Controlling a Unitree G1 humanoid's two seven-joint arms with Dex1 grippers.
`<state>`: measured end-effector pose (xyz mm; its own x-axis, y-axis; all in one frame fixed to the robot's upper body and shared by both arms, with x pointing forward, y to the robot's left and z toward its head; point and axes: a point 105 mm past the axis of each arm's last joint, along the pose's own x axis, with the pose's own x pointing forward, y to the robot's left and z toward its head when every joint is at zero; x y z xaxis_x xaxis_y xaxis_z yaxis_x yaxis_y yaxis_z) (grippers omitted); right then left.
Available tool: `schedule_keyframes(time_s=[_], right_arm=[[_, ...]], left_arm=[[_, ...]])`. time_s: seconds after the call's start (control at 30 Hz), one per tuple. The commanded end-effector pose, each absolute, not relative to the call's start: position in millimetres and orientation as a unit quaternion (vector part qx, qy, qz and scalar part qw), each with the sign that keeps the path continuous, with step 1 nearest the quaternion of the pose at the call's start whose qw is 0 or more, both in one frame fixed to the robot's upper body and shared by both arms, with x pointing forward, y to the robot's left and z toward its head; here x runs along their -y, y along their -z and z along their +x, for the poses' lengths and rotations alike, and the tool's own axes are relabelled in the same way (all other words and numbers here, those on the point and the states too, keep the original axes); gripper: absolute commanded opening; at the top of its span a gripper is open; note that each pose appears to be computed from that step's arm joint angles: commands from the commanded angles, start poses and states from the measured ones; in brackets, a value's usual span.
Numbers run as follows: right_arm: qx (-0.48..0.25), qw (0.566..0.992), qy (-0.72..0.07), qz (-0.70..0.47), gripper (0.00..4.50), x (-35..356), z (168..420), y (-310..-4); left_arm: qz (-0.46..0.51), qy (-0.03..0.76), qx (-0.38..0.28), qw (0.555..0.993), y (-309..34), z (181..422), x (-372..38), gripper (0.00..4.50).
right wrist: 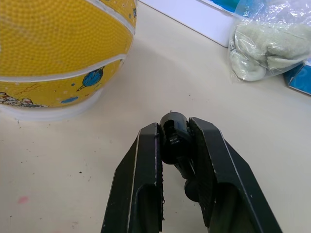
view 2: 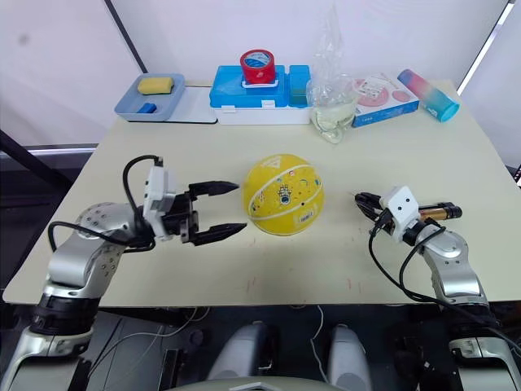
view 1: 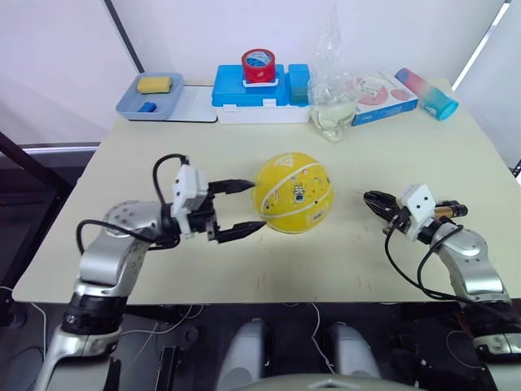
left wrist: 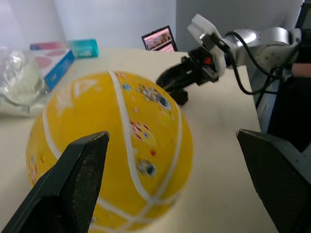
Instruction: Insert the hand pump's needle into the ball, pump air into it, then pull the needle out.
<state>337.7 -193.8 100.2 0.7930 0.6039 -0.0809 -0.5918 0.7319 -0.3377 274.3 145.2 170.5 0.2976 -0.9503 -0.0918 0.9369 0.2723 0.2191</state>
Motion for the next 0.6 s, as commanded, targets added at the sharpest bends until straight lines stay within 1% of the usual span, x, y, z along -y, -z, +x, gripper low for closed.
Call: schedule_keyframes(time_s=[0.03, 0.3, 0.6], right_arm=[[0.044, 0.935, -0.306, -0.174, 0.31, 202.1, 338.6, -112.3], [0.040, 0.938, -0.296, -0.174, 0.31, 209.4, 340.8, -109.9], [0.034, 0.942, -0.285, -0.175, 0.31, 214.0, 345.2, -108.0]], left_arm=[[0.139, 0.600, 0.052, 0.786, -176.3, 259.7, -159.5, 4.50], [0.137, 0.574, 0.025, 0.807, -166.4, 247.0, -208.4, 4.50], [0.139, 0.567, 0.029, 0.811, -164.5, 242.3, -223.6, 4.50]])
